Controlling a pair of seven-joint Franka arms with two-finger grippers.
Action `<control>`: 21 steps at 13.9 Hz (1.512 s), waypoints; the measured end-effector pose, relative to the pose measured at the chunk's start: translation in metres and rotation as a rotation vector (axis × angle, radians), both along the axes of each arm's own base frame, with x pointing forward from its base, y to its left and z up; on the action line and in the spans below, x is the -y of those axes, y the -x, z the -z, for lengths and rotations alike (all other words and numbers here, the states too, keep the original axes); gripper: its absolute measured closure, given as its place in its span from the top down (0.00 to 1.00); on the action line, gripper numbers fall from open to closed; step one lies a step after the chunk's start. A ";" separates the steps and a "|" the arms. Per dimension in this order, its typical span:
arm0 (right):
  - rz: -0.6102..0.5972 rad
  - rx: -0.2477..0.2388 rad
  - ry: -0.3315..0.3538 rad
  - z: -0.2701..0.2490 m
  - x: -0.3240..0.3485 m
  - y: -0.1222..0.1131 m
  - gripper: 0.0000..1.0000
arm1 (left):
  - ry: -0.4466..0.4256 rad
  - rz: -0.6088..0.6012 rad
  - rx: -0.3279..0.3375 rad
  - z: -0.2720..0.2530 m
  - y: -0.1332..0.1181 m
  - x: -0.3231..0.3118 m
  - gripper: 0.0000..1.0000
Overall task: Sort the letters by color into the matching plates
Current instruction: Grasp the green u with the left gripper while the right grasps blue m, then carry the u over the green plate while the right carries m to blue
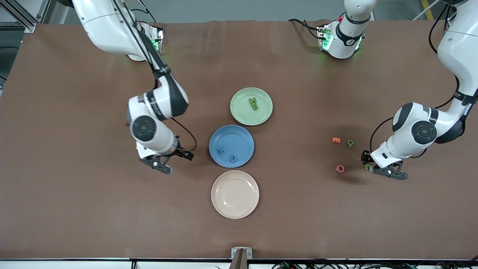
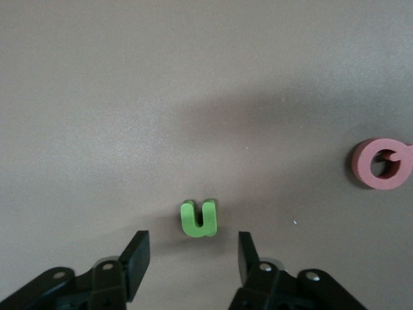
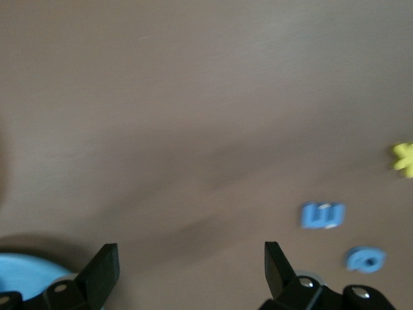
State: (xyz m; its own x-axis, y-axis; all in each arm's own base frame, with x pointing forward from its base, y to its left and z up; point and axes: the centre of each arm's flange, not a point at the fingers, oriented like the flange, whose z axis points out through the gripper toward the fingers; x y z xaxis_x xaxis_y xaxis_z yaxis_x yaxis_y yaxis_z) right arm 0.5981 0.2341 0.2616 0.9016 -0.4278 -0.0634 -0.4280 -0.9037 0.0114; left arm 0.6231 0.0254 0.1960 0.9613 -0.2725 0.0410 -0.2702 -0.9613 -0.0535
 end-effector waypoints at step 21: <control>-0.028 0.035 0.011 0.071 0.088 0.061 0.72 | 0.023 -0.079 -0.025 -0.014 -0.017 0.043 0.26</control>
